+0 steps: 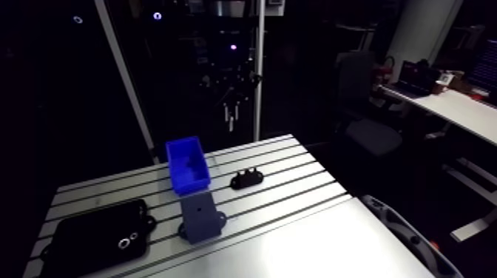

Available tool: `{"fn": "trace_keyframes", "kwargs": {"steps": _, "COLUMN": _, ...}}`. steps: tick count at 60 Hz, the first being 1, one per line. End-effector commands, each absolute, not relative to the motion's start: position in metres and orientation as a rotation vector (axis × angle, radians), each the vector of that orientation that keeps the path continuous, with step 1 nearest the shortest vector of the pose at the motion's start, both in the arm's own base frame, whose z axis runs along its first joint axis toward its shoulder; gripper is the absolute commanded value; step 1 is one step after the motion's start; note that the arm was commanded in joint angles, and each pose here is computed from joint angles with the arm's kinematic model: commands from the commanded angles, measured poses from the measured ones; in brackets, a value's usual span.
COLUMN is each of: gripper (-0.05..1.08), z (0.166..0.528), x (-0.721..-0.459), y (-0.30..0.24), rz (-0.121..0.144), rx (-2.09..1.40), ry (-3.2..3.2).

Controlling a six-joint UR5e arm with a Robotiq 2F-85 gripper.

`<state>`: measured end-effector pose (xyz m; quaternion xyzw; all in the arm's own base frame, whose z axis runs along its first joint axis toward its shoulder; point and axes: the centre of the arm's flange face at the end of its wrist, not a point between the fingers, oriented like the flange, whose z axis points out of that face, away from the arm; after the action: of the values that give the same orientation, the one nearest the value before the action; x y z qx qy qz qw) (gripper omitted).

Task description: Pick up the M10 bolt and insert it into the hole until fully seated.

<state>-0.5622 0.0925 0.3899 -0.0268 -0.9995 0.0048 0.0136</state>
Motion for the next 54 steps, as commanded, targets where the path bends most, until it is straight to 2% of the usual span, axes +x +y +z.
{"fn": "trace_keyframes", "kwargs": {"steps": 1, "gripper": 1.08, "z": 0.401, "x": -0.563, "y": 0.063, "rz": 0.047, "rx": -0.078, "ry": -3.168}}
{"fn": "trace_keyframes", "kwargs": {"steps": 24, "gripper": 1.08, "z": 0.396, "x": -0.558, "y": 0.027, "rz": 0.092, "rx": -0.037, "ry": -3.272}}
{"fn": "trace_keyframes", "kwargs": {"steps": 40, "gripper": 1.08, "z": 0.366, "x": -0.556, "y": 0.01, "rz": 0.137, "rx": -0.012, "ry": -3.356}}
{"fn": "trace_keyframes", "kwargs": {"steps": 46, "gripper": 1.08, "z": 0.358, "x": -0.557, "y": 0.005, "rz": 0.137, "rx": 0.007, "ry": -3.372}}
{"fn": "trace_keyframes", "kwargs": {"steps": 49, "gripper": 1.08, "z": 0.353, "x": -0.555, "y": 0.0, "rz": 0.121, "rx": 0.024, "ry": -3.381}}
{"fn": "trace_keyframes", "kwargs": {"steps": 54, "gripper": 1.08, "z": 0.346, "x": -0.552, "y": -0.008, "rz": 0.12, "rx": 0.043, "ry": -3.392}}
